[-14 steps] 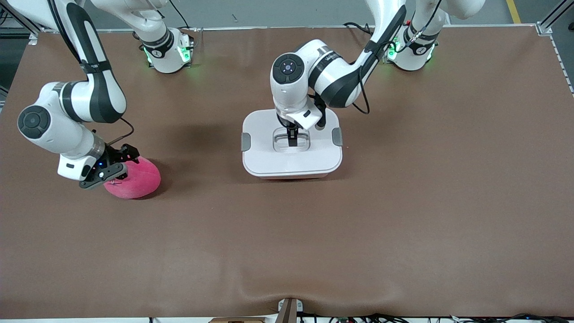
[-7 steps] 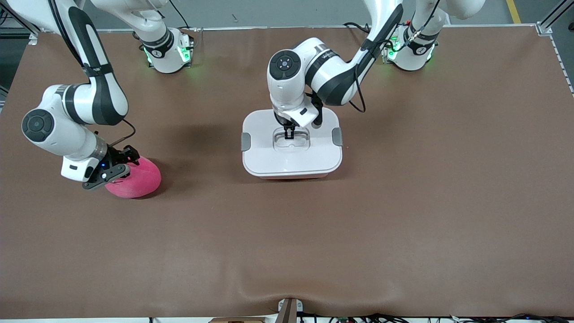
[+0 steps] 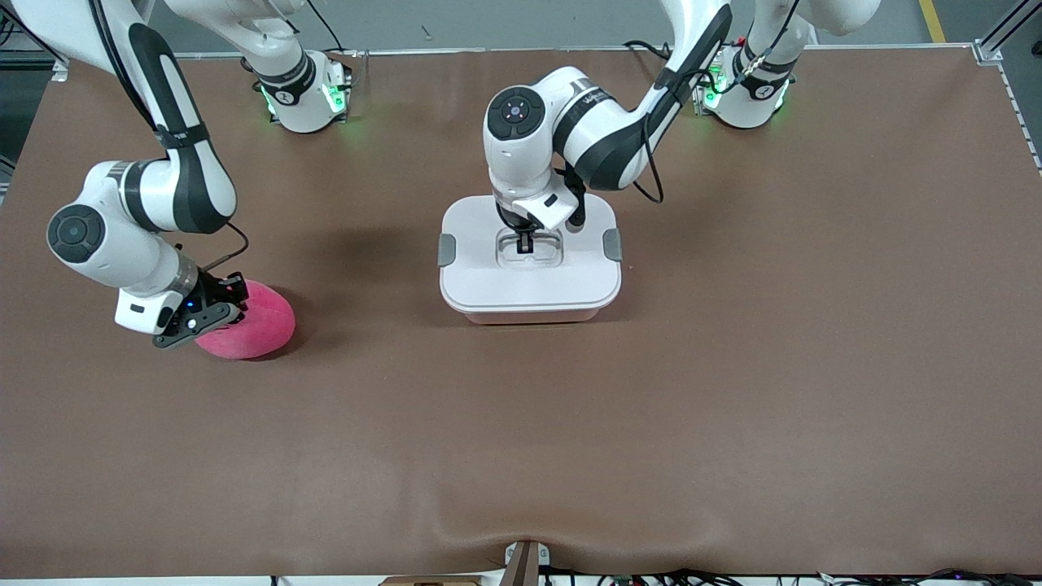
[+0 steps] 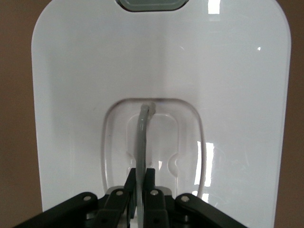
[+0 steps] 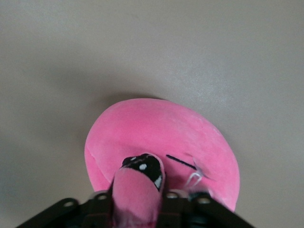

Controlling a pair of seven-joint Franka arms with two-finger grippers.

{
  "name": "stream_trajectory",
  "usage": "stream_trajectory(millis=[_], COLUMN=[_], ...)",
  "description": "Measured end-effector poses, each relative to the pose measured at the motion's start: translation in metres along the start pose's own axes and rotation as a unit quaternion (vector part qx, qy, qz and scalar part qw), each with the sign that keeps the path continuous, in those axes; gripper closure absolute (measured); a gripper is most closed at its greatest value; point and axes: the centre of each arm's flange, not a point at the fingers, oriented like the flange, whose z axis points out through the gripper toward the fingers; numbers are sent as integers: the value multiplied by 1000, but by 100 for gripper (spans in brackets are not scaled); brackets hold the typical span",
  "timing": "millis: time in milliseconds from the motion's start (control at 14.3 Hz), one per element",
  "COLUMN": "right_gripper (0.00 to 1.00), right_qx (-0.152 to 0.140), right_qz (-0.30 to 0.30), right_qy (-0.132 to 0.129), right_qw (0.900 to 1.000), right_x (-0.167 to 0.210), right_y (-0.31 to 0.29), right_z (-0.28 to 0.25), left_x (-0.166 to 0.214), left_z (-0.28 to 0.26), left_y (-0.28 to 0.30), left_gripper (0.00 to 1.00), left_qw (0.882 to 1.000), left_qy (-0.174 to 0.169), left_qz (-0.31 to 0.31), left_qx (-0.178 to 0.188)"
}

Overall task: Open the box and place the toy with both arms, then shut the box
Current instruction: 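Grasp the lid handle with the left gripper while the right gripper grasps the toy, then lift the lid off with the left gripper while the right gripper lifts the toy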

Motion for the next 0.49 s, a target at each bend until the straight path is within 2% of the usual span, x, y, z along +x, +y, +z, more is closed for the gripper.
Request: stream_trajectory(millis=[70, 140, 490], right_gripper=[79, 81, 81], right_qx=[0, -1, -18], right_qz=[-2, -12, -109], right_qy=[0, 1, 13], right_qw=[1000, 1000, 994], right_x=[0, 1, 17], right_y=[0, 0, 10], right_z=[0, -1, -33], left_x=[0, 1, 7], left_z=[-1, -4, -24], left_y=[0, 1, -1], left_gripper=[91, 93, 93], left_qw=[1000, 1000, 1000], left_qy=[-1, -2, 2], left_qz=[0, -1, -3], left_qx=[-1, -2, 0])
